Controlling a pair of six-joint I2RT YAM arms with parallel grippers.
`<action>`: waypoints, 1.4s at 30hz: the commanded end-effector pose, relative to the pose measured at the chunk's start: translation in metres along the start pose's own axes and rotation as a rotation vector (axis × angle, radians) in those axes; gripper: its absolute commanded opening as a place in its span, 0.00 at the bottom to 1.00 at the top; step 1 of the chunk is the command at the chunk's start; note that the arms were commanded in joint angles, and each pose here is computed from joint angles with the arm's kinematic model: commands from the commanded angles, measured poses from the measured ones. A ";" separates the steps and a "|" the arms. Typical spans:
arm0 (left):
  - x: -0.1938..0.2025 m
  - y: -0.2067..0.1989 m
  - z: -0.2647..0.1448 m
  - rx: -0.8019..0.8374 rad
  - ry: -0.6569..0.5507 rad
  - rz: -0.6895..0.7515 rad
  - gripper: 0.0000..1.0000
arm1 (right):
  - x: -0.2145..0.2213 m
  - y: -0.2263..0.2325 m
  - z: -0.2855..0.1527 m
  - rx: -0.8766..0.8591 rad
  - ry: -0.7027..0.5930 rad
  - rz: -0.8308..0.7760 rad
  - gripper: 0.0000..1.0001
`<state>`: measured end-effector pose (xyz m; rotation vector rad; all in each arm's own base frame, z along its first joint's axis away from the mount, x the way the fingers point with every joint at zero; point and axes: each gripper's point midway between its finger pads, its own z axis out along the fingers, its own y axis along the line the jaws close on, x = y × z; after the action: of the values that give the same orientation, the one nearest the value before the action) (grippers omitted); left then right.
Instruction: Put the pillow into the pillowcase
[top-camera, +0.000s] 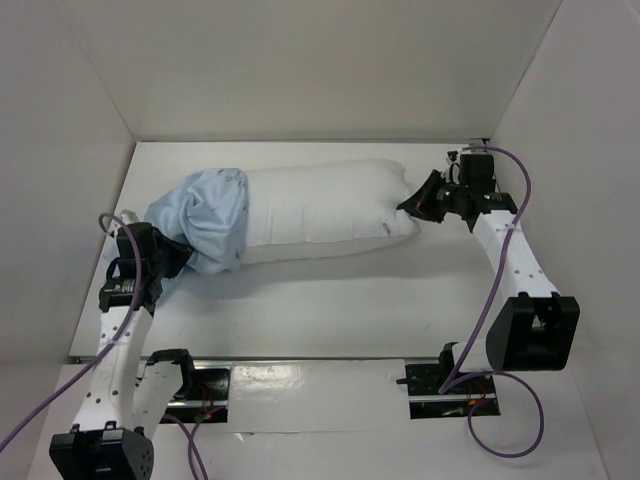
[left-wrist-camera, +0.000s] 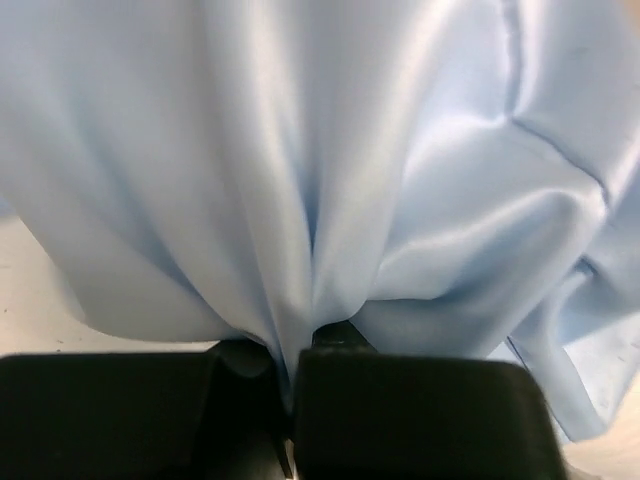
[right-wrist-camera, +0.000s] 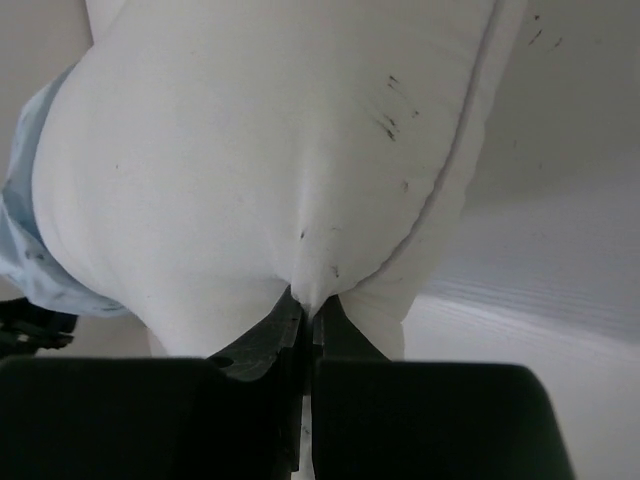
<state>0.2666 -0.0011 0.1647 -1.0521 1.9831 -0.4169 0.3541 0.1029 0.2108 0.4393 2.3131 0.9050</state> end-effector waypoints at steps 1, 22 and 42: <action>-0.043 -0.030 -0.041 0.054 -0.148 0.085 0.00 | 0.004 0.011 -0.025 -0.013 -0.024 -0.105 0.00; -0.073 -0.166 0.036 0.196 0.115 0.308 0.47 | -0.013 0.005 -0.032 0.137 -0.090 -0.003 0.59; -0.144 -0.168 0.003 0.056 -0.160 0.532 0.02 | -0.137 0.006 -0.043 0.321 -0.457 -0.224 0.97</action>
<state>0.4004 0.0131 0.3745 -0.5041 1.8921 -0.1526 0.4205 0.0138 0.2646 0.5683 2.1318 0.2945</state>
